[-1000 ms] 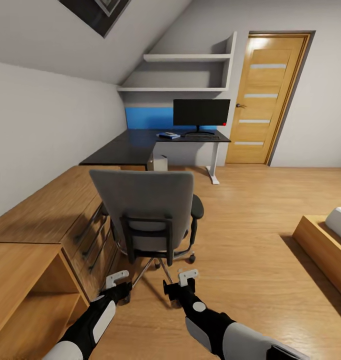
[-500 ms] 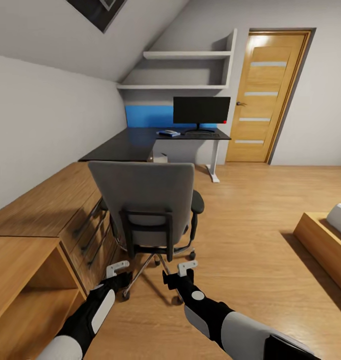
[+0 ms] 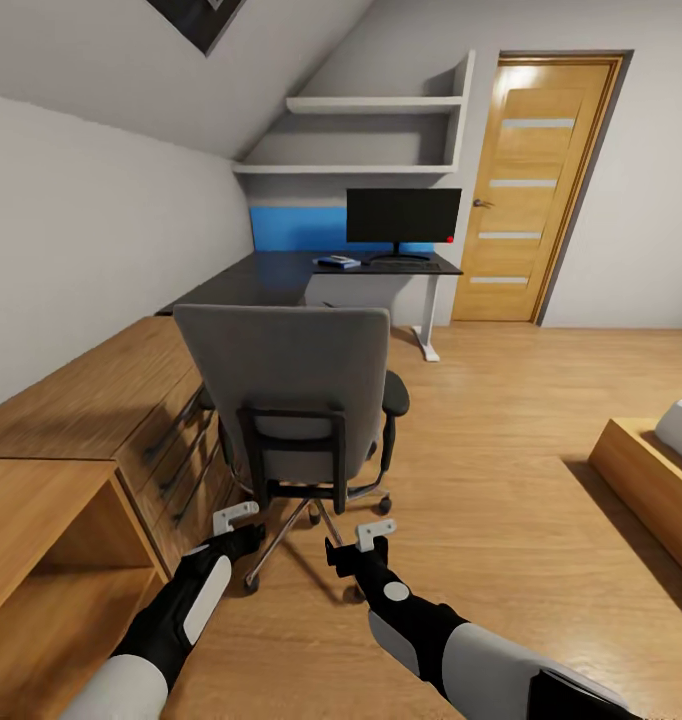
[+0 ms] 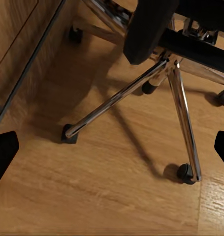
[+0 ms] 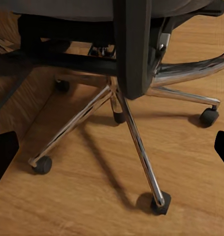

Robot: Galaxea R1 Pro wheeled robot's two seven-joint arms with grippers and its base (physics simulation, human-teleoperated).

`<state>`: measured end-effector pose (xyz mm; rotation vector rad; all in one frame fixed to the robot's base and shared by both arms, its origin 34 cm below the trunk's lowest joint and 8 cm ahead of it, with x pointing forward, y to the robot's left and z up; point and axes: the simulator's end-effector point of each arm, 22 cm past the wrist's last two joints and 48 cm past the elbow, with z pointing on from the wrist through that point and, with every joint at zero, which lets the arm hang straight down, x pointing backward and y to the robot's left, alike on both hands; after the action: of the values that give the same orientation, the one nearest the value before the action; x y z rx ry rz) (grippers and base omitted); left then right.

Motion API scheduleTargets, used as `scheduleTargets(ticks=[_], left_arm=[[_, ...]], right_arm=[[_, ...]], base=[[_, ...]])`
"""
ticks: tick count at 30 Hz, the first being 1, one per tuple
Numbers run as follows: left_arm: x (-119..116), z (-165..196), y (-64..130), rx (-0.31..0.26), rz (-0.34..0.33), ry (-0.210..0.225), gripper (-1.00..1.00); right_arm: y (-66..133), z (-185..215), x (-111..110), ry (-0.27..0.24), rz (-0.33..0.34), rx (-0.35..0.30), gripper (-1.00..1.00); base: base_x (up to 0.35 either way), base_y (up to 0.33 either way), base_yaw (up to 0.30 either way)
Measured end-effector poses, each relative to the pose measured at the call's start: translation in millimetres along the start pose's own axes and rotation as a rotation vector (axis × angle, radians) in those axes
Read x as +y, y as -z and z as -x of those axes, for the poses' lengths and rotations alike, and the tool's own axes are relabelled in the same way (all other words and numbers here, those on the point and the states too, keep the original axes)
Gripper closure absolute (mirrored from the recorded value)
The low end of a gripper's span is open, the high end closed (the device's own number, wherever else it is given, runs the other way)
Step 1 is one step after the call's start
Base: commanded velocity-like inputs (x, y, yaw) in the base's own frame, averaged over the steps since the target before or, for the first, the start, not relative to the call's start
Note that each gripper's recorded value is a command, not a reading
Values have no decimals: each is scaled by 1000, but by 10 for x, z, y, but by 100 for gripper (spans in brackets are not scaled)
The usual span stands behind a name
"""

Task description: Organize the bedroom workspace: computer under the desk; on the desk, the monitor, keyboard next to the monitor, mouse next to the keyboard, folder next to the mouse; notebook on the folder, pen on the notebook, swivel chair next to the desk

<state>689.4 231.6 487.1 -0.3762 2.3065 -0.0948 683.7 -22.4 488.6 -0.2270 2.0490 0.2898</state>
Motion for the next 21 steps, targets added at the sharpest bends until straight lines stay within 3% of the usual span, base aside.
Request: scheduleTargets(ticks=[8,21], left_arm=[[200,-98,-103,-6,21,-11,-100],[335,-332,-257,-7,31,-14,-100]], right_arm=[[-39,8,-5,-10,1,-82,-100],[-110,-237,-24,-14,-1,-100,-100]], base=[[0,0,0],[0,0,0]])
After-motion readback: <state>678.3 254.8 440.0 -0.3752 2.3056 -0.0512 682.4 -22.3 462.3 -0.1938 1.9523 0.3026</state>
